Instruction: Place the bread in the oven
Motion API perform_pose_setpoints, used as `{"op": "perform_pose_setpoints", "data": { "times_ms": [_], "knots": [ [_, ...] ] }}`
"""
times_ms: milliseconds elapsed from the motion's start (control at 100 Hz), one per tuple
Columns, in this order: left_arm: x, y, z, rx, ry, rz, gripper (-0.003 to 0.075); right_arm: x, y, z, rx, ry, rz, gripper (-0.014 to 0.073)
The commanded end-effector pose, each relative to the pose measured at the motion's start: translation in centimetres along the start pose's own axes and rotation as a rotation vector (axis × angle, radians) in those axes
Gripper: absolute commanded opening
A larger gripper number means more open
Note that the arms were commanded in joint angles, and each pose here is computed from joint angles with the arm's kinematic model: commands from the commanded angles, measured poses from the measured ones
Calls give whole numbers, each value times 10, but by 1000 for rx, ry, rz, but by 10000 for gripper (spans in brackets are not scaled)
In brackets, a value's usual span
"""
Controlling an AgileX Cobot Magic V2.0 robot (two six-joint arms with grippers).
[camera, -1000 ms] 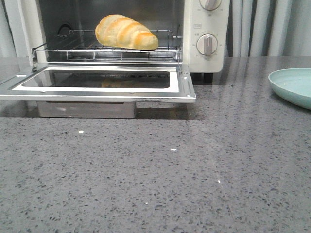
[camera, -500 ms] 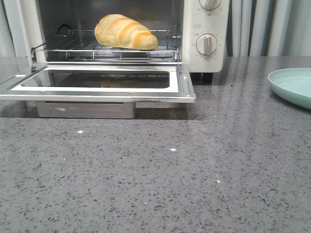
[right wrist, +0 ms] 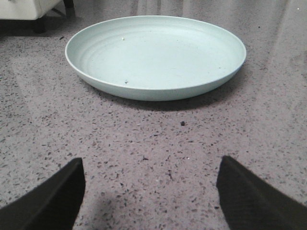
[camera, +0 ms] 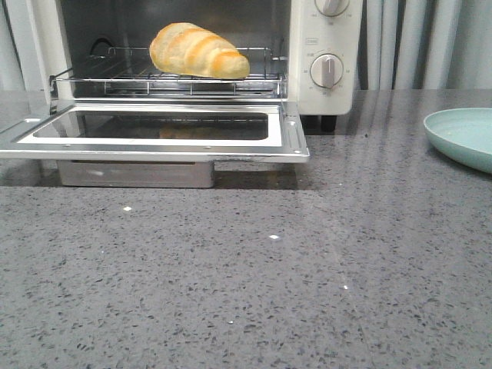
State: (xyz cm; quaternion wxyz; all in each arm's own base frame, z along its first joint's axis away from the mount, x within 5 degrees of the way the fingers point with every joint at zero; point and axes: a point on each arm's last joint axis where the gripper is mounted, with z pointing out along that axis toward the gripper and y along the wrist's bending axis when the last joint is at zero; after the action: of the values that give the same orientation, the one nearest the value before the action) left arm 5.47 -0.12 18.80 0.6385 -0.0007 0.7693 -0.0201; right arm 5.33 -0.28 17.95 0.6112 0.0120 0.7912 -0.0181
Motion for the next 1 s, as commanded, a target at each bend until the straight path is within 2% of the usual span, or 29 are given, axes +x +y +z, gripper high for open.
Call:
{"op": "perform_pose_setpoints", "data": {
  "times_ms": [0,140,620,720,990],
  "knots": [
    [1,0,0,-7,-54,-12,-21,5,0,1,-1,-17,-8,517],
    [5,0,0,-6,-15,-23,-21,5,0,1,-1,-17,-8,517],
    [5,0,0,-6,-17,-23,-21,5,0,1,-1,-17,-8,517],
    [5,-1,0,6,-16,-69,-21,5,0,1,-1,-17,-8,517],
    [5,-1,0,7,-18,-71,-21,5,0,1,-1,-17,-8,517]
  ]
}}
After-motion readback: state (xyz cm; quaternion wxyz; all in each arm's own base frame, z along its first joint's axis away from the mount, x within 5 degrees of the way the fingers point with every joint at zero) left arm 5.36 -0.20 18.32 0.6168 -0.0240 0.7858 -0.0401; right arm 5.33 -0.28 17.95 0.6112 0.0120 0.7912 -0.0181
